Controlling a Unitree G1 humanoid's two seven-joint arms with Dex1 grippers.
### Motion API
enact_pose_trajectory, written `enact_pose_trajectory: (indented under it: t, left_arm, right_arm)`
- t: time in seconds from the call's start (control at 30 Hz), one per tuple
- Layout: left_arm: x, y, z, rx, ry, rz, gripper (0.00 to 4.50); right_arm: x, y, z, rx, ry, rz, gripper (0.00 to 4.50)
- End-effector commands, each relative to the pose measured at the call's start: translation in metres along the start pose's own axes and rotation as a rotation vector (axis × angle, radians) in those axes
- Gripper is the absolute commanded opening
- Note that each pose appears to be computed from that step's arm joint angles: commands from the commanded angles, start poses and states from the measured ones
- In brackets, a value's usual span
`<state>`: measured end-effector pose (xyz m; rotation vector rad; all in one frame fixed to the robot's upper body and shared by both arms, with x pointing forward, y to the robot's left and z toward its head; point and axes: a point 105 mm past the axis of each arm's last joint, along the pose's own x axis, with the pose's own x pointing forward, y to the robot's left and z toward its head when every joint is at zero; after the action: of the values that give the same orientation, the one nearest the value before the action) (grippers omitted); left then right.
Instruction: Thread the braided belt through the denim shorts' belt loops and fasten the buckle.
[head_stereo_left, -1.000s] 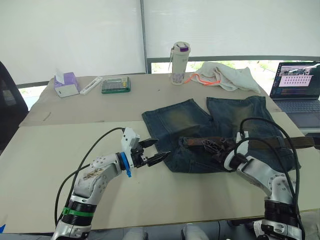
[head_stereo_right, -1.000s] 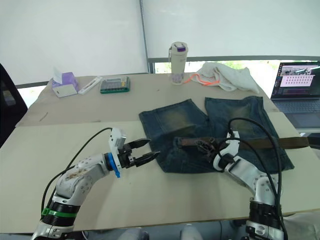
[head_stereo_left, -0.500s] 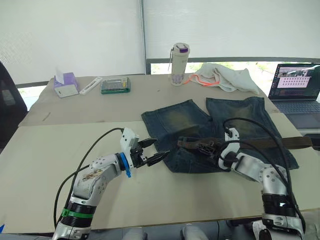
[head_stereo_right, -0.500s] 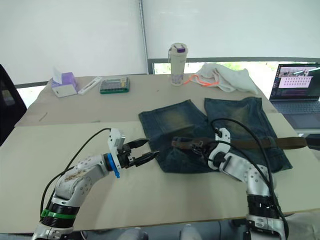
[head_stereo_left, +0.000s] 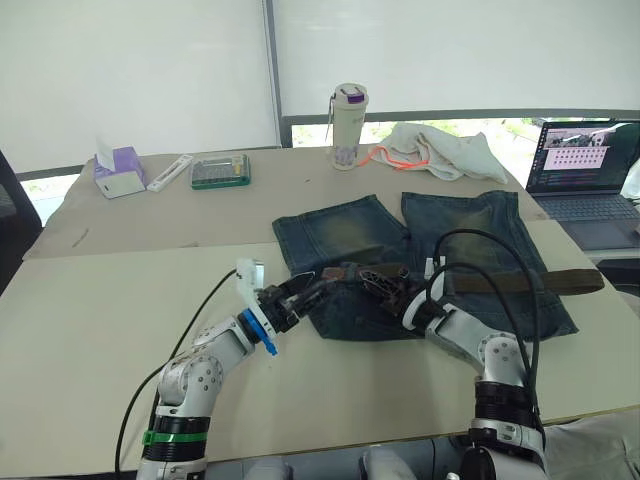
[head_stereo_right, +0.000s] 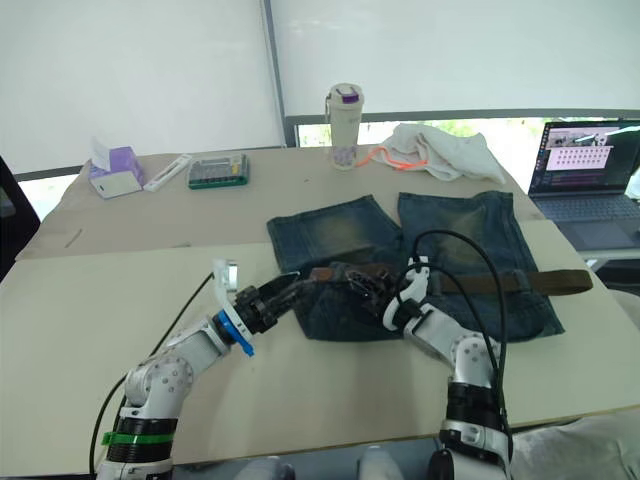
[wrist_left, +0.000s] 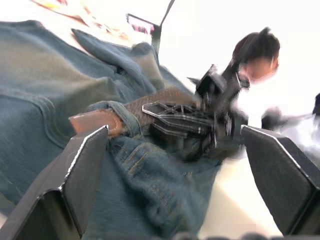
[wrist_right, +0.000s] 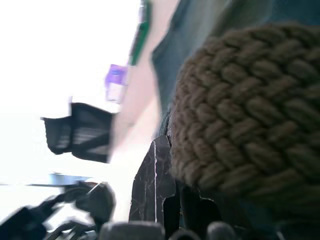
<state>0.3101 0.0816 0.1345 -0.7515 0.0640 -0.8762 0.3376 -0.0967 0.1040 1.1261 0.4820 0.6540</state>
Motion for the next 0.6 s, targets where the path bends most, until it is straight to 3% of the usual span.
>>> enact_pose_trajectory:
  t: [0.03,0.2,0.33,0.6]
  left_arm:
    - [0.000,-0.001,0.005,-0.091,-0.027,0.016,4.47]
    - [0.005,0.010,-0.011,-0.205,0.001,0.066,4.47]
    - [0.011,0.022,-0.012,-0.297,-0.033,0.126,4.47]
    - [0.014,0.021,-0.019,-0.332,0.004,0.113,4.47]
  right_arm:
    - [0.003,0.011,-0.012,0.041,0.044,0.094,0.00]
    - [0.006,0.006,-0.017,0.048,0.055,0.099,0.00]
    - [0.005,0.007,-0.014,0.048,0.042,0.111,0.00]
    - [0.002,0.007,-0.014,0.033,0.036,0.114,0.00]
